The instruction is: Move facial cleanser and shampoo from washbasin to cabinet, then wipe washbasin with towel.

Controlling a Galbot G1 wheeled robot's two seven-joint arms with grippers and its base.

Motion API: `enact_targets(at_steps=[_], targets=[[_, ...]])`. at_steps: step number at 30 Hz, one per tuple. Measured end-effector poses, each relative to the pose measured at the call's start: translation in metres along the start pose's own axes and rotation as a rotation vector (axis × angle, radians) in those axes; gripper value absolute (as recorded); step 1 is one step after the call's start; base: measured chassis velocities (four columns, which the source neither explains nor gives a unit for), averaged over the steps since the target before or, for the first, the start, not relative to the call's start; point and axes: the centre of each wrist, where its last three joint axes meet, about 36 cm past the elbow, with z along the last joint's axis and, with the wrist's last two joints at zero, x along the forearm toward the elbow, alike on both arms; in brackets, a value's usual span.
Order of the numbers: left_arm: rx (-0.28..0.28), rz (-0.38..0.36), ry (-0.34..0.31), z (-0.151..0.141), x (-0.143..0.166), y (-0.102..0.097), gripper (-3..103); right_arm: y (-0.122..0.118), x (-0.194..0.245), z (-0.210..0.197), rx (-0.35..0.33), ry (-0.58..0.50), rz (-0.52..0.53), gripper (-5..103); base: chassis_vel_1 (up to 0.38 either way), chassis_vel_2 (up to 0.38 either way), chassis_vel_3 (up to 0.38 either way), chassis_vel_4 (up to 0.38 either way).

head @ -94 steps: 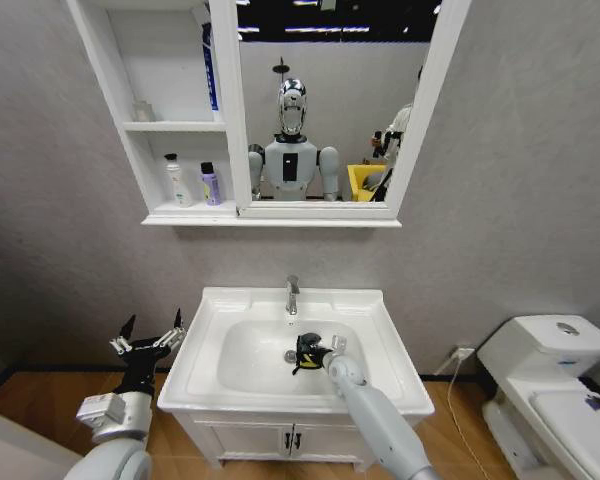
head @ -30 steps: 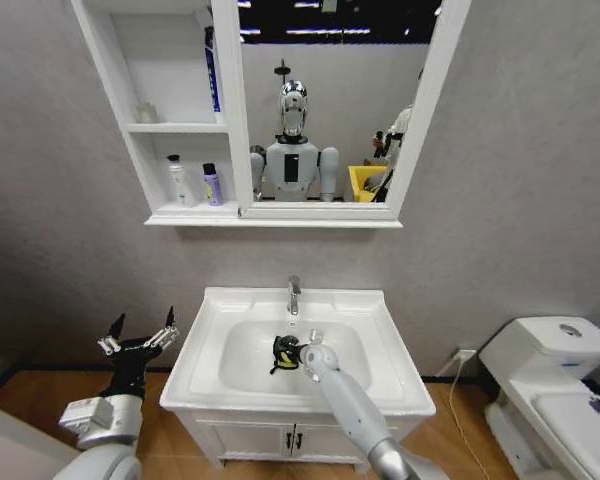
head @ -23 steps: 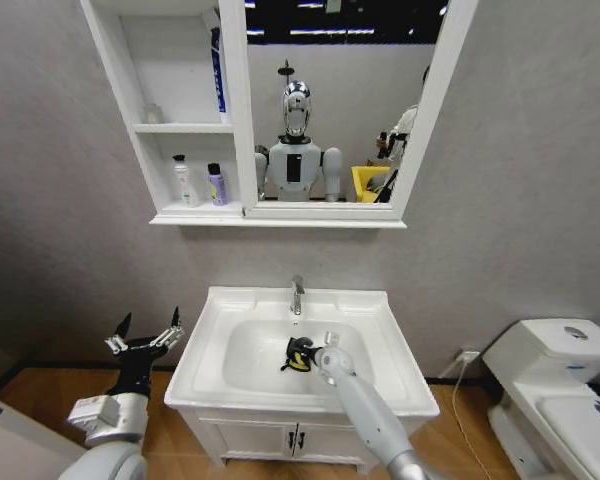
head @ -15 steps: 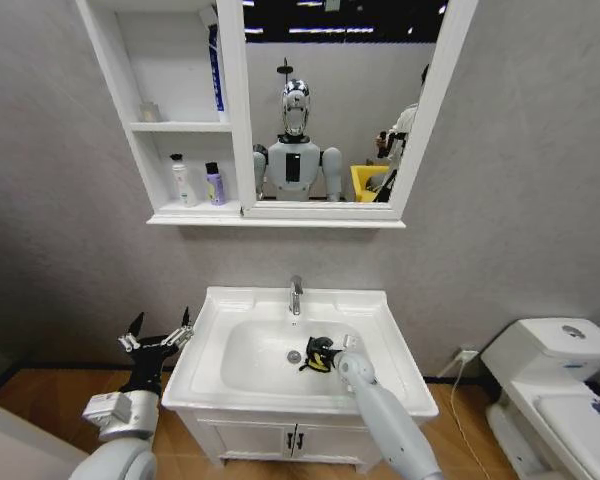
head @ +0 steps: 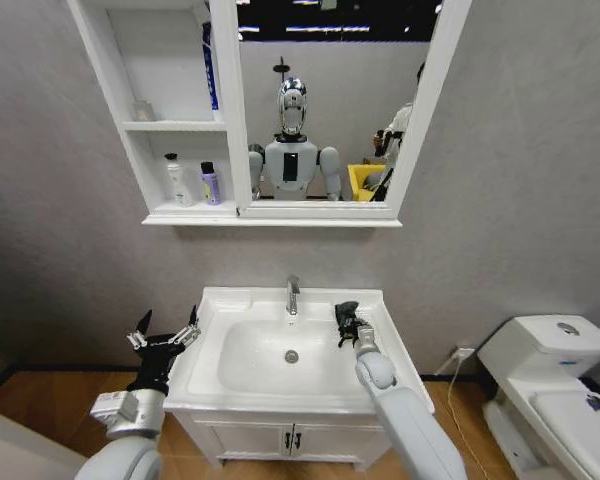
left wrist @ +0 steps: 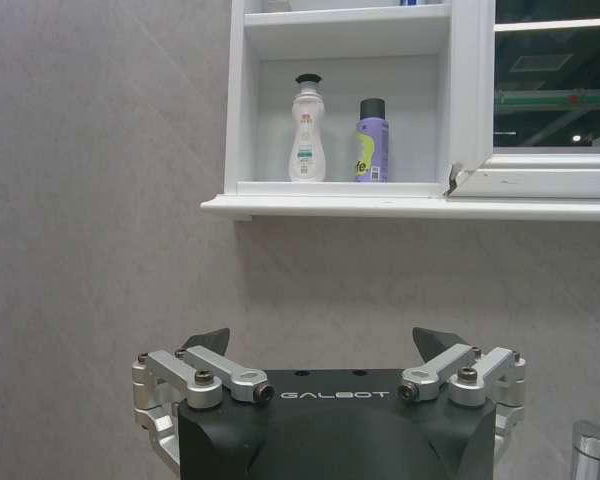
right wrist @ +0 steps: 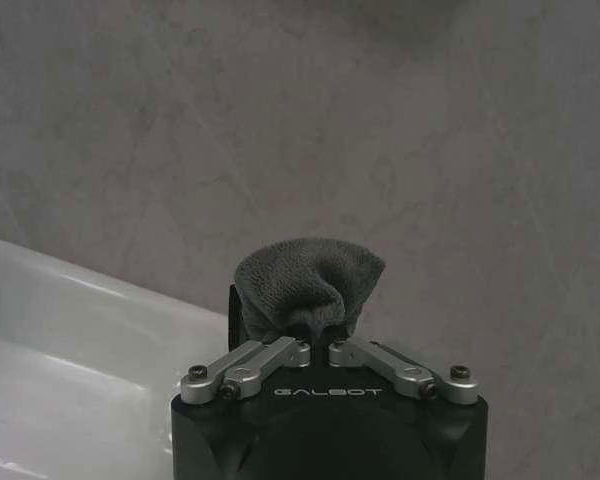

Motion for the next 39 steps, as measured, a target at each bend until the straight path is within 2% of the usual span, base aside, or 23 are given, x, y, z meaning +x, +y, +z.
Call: enact_targets(at_steps=[4,7,9,10,11,13,14,15,16,19,21,22,23,24,26,28,31,32,33,34,35,37,39], targets=[[0.003,0.001,-0.002,-0.003,0.001,-0.001,100,-0.022,-0.004,0.010,-0.035,0.050,0.023,3,0.000,0.000,0.000,0.000],[0.003,-0.002,-0.003,-0.004,0.001,-0.001,100,-0.039,-0.006,0.021,-0.059,0.095,0.001,3,0.000,0.000,0.000,0.000],[0.003,-0.004,-0.002,-0.004,0.001,-0.001,100,-0.060,-0.007,0.031,-0.111,0.139,-0.072,1,0.000,0.000,0.000,0.000],[0.003,-0.004,-0.002,-0.004,0.001,-0.001,100,-0.060,-0.007,0.031,-0.111,0.139,-0.072,1,0.000,0.000,0.000,0.000],[0.003,-0.004,-0.002,-0.004,0.001,-0.001,100,-0.065,-0.009,0.034,-0.155,0.150,-0.094,5,0.000,0.000,0.000,0.000],[0.003,-0.004,-0.002,-0.004,0.001,-0.001,100,-0.066,-0.009,0.034,-0.173,0.154,-0.098,5,0.000,0.000,0.000,0.000],[0.003,-0.004,-0.002,-0.004,0.001,-0.001,100,-0.068,-0.012,0.034,-0.241,0.168,-0.102,16,0.000,0.000,0.000,0.000],[0.003,-0.003,-0.002,-0.004,0.001,-0.001,100,-0.069,-0.014,0.033,-0.258,0.174,-0.098,21,0.000,0.000,0.000,0.000],[0.003,-0.003,-0.002,-0.004,0.001,-0.001,100,-0.069,-0.014,0.033,-0.258,0.174,-0.098,21,0.000,0.000,0.000,0.000],[0.000,0.000,-0.003,-0.004,0.001,-0.001,100,-0.073,-0.019,0.034,-0.269,0.170,-0.082,37,0.000,0.000,0.000,0.000],[-0.002,0.000,-0.003,-0.004,0.001,-0.001,100,-0.075,-0.020,0.034,-0.272,0.168,-0.079,37,0.000,0.000,0.000,0.000],[-0.003,0.000,-0.004,-0.005,0.001,-0.001,100,-0.077,-0.021,0.033,-0.279,0.167,-0.077,43,0.000,0.000,0.000,0.000],[-0.003,0.000,-0.004,-0.005,0.001,-0.001,100,-0.077,-0.021,0.033,-0.279,0.167,-0.077,43,0.000,0.000,0.000,0.000],[-0.003,0.000,-0.004,-0.005,0.001,0.000,100,-0.078,-0.019,0.034,-0.286,0.167,-0.077,54,0.000,0.000,0.000,0.000],[-0.003,0.000,-0.004,-0.005,0.001,0.000,100,-0.078,-0.011,0.035,-0.290,0.165,-0.082,66,0.000,0.000,0.000,0.000],[-0.003,0.001,-0.005,-0.005,0.001,0.000,100,-0.079,-0.009,0.035,-0.291,0.164,-0.085,66,0.000,0.000,0.000,0.000],[-0.001,0.006,-0.007,-0.004,-0.001,0.000,100,-0.080,0.000,0.036,-0.286,0.146,-0.095,82,0.000,0.000,0.000,0.000],[-0.001,0.006,-0.007,-0.004,-0.001,0.000,100,-0.080,0.000,0.036,-0.286,0.146,-0.095,82,0.000,0.000,0.000,0.000],[0.001,0.009,-0.008,-0.005,-0.002,0.000,100,-0.081,0.003,0.035,-0.272,0.133,-0.091,88,0.000,0.000,0.000,0.000],[0.002,0.011,-0.009,-0.005,-0.002,0.000,100,-0.083,0.006,0.034,-0.261,0.122,-0.083,88,0.000,0.000,0.000,0.000],[0.005,0.014,-0.012,-0.006,-0.003,0.000,100,-0.086,0.017,0.028,-0.227,0.091,-0.055,97,0.000,0.000,0.000,0.000],[0.008,0.015,-0.013,-0.006,-0.003,0.001,100,-0.089,0.027,0.022,-0.206,0.065,-0.041,97,0.000,0.000,0.000,0.000],[0.015,0.015,-0.021,-0.008,-0.005,0.001,100,-0.088,0.070,-0.005,-0.172,0.004,0.010,99,0.000,0.000,0.000,0.000]])
